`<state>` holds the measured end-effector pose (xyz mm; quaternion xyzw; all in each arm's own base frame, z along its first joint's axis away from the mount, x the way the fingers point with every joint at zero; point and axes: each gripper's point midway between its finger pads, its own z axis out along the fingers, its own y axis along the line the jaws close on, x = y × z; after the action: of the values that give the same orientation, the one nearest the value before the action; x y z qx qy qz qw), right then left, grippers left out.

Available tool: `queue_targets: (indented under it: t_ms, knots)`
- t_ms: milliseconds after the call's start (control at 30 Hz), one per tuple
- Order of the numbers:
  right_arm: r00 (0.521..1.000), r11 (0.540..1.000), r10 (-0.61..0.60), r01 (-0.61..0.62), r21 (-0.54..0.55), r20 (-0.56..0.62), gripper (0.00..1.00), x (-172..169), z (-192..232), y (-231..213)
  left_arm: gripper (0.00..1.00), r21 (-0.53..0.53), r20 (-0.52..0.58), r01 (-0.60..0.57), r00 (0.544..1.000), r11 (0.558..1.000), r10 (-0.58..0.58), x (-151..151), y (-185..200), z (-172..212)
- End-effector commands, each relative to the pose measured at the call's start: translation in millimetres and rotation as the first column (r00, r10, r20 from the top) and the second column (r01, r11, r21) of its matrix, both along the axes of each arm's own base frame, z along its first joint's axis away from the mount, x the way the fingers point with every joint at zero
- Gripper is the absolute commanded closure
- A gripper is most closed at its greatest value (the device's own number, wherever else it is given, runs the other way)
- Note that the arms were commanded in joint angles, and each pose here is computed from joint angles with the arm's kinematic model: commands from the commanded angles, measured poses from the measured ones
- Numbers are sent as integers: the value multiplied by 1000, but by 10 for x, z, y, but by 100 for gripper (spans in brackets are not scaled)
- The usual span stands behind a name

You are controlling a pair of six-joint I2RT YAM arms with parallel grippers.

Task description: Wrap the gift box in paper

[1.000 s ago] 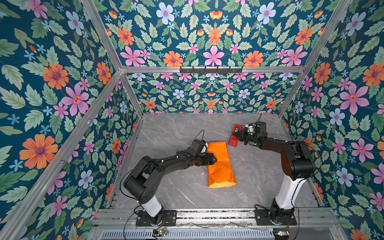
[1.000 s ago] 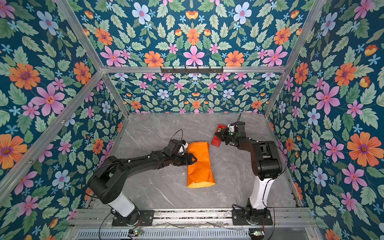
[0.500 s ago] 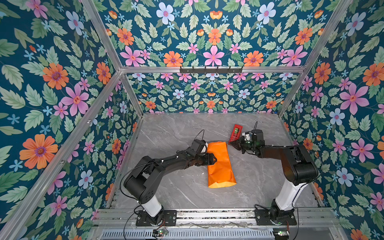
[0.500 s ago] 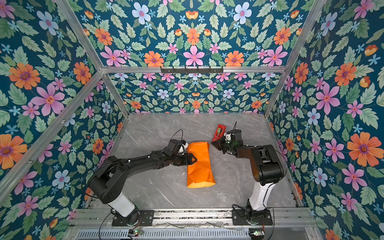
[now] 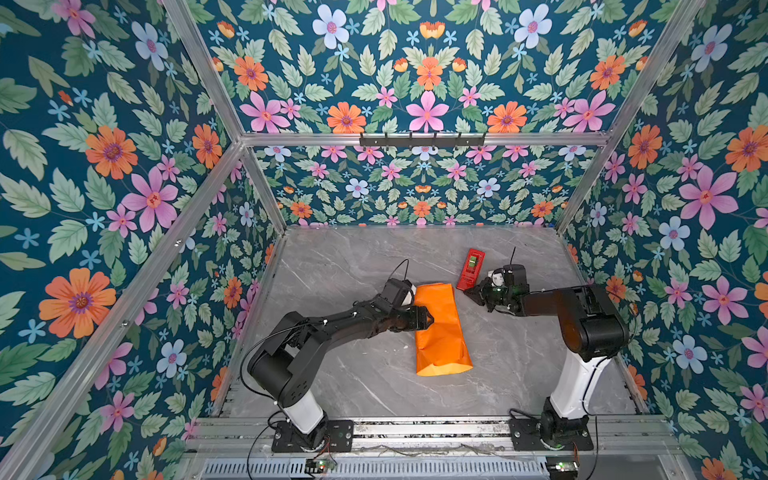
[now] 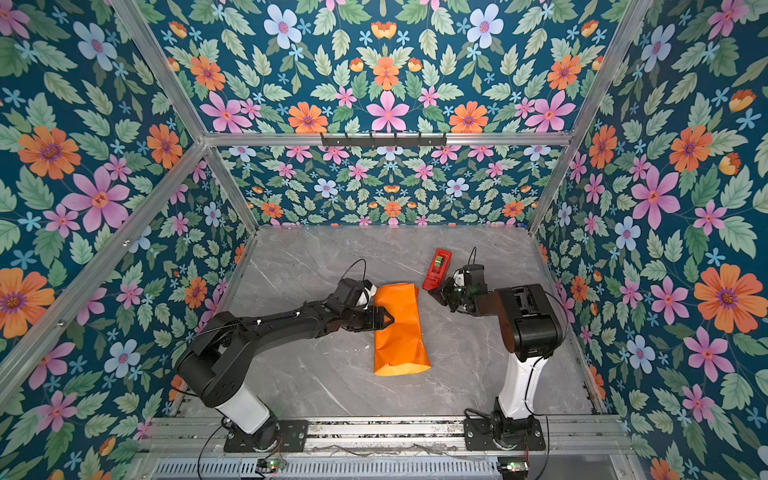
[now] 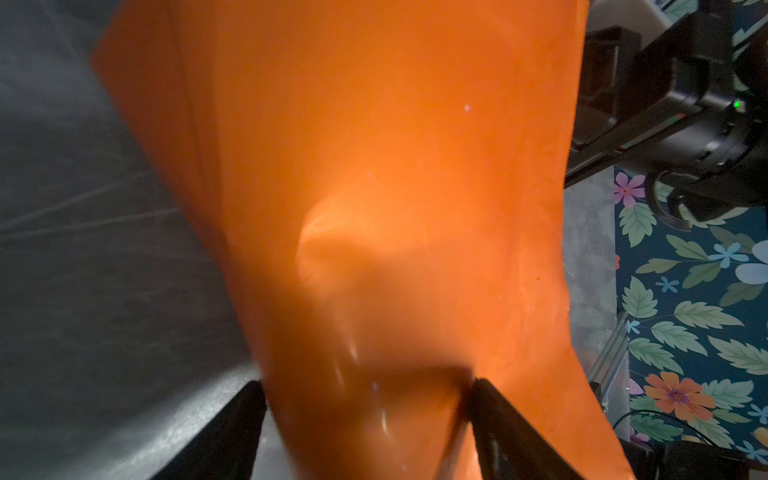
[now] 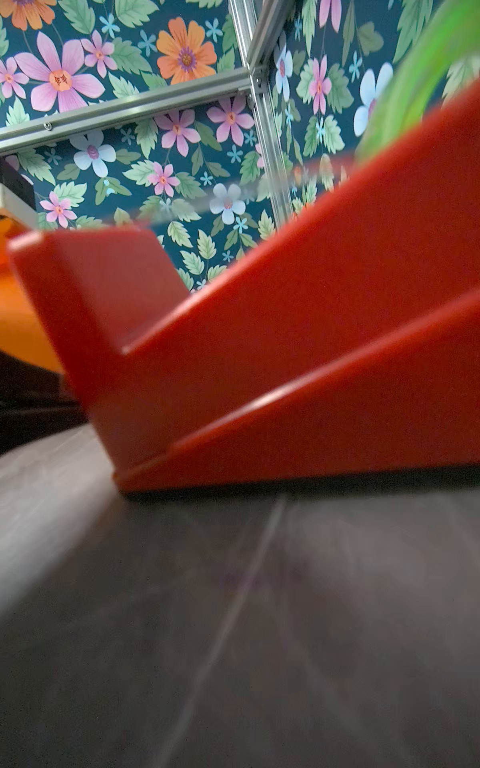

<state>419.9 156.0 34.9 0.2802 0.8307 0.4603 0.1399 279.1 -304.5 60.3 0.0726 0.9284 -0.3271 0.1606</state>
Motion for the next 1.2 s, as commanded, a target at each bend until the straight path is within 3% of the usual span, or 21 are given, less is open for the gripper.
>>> queue_targets:
  t_ms: [0,233,367,533,800,967,1167]
  knots:
    - [998,998,23,-26,-49,-55,100,-115,-130,-51,21,199,-83,-31,995,980,48,-170,367,-372]
    - [996,994,94,-94,-51,0,100,-259,164,-29,21,203,-88,-26,995,979,45,-167,361,-392]
    - [982,982,181,-178,-60,45,100,-571,488,4,21,204,-86,-26,995,979,44,-169,366,-389]
    - [974,980,193,-185,-72,119,100,-915,906,26,21,204,-88,-25,995,979,44,-172,364,-398]
    - [950,987,50,-1,-159,308,100,-1036,1197,272,22,198,-86,-26,995,980,44,-152,343,-388]
    - [895,939,29,129,-320,446,100,-1030,1218,430,21,200,-88,-24,995,980,42,-157,345,-399]
    - [859,894,34,202,-399,511,100,-919,1169,602,22,198,-87,-20,995,980,38,-154,341,-400]
